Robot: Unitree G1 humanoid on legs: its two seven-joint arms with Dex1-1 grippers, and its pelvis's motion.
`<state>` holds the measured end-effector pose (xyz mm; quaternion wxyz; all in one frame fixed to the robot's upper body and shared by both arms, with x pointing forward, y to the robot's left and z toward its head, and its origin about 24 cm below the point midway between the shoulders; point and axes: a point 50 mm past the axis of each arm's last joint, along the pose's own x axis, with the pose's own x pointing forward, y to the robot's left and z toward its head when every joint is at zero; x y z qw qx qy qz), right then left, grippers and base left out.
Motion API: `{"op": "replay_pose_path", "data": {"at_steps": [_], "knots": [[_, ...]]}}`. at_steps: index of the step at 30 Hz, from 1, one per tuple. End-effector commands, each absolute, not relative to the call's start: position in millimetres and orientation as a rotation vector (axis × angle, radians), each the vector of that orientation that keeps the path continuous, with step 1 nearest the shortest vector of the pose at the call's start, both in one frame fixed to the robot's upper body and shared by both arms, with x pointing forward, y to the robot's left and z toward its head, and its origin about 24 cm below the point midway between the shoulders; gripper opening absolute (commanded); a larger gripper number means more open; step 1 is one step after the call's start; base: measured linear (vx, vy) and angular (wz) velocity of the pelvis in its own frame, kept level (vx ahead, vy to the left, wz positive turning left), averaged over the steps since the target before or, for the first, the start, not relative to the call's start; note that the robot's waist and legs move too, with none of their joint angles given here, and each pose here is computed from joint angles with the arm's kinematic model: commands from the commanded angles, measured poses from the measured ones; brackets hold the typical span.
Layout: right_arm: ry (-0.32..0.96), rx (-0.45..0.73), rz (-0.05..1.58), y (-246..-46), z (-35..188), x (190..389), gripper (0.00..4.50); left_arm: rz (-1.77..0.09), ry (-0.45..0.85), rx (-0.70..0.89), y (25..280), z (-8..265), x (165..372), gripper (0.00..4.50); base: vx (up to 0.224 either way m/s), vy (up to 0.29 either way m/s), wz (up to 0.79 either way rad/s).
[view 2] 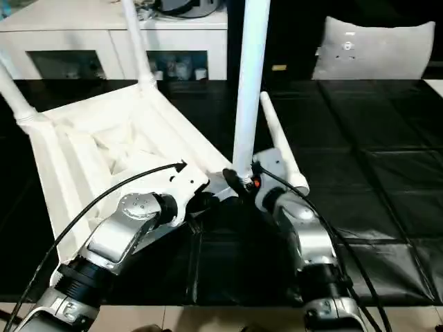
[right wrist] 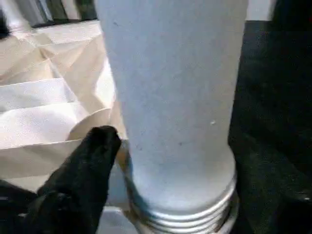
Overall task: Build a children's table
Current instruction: Rotate leg to tighten
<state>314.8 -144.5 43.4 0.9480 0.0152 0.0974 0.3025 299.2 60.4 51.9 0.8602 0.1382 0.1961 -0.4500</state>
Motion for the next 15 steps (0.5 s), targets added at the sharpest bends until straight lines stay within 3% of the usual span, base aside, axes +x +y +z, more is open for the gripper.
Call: {"op": "replay_pose_path", "data": {"at_steps": [1, 6, 11, 15], "knots": [[0.157, 0.029, 0.705, -144.7, 49, 310.3, 4.09, -1.002, 0.252, 0.299, 55, 81, 304, 0.00, 0.000, 0.000, 0.00], [0.139, -0.045, 0.877, -163.2, 59, 300.1, 4.47, -1.088, 0.253, 0.344, 68, 77, 302, 0.00, 0.000, 0.000, 0.00], [0.162, -0.151, 1.059, -175.5, 67, 289.9, 4.47, -1.211, 0.267, 0.403, 79, 72, 298, 0.00, 0.000, 0.000, 0.00], [0.198, -0.231, 1.198, -183.1, 73, 285.8, 4.47, -1.410, 0.269, 0.465, 89, 68, 289, 0.00, 0.000, 0.000, 0.00]]}}
